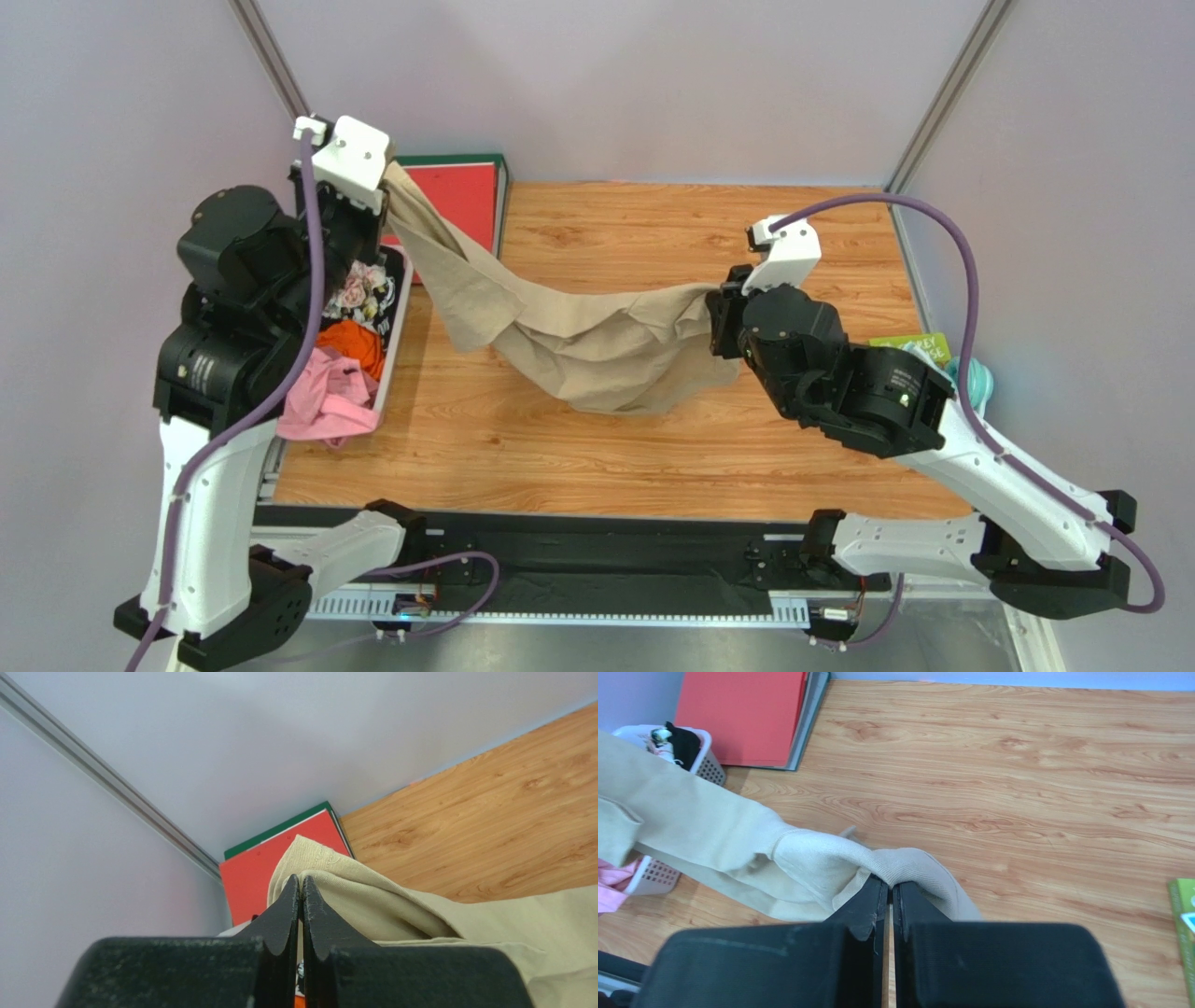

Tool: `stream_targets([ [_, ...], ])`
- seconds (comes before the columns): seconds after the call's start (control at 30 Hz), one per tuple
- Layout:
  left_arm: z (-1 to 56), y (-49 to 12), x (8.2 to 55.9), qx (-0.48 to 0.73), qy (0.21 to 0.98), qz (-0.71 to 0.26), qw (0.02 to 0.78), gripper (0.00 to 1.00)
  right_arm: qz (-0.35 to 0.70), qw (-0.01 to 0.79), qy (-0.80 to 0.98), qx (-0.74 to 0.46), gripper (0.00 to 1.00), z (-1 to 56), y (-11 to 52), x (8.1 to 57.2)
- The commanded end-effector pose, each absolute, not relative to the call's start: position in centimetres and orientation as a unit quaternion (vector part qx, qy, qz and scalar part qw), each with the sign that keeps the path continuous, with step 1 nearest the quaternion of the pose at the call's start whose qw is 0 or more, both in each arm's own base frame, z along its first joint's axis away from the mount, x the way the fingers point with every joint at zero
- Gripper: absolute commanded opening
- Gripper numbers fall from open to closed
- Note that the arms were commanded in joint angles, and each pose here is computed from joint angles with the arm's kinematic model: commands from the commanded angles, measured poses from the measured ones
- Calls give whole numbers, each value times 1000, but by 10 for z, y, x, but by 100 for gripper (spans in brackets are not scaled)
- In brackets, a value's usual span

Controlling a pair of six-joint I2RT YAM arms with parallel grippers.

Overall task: Fold and stack the t-shirts
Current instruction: Move the tshirt to the center of the board

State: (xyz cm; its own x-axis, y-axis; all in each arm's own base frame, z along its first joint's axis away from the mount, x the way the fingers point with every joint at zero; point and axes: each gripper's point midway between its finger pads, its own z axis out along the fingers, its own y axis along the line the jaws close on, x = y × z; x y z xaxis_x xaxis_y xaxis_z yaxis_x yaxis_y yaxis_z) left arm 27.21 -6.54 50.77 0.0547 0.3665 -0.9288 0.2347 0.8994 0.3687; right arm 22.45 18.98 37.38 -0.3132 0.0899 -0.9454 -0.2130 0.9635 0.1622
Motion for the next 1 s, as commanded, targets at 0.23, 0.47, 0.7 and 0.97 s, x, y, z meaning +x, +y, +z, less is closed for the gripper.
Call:
stream_targets([
  [0.23,526,-48,241,237,664,79,704,0,99,657,747,29,0,451,105,209],
  [0.47,493,-63,274,258,699,76,663,0,57,669,740,36,0,463,98,221],
  [0.7,464,-93,333,279,719,60,633,0,58,646,759,57,0,450,89,277],
  [0.97,448,-120,455,252,738,65,623,0,78,627,766,120,0,464,60,408],
])
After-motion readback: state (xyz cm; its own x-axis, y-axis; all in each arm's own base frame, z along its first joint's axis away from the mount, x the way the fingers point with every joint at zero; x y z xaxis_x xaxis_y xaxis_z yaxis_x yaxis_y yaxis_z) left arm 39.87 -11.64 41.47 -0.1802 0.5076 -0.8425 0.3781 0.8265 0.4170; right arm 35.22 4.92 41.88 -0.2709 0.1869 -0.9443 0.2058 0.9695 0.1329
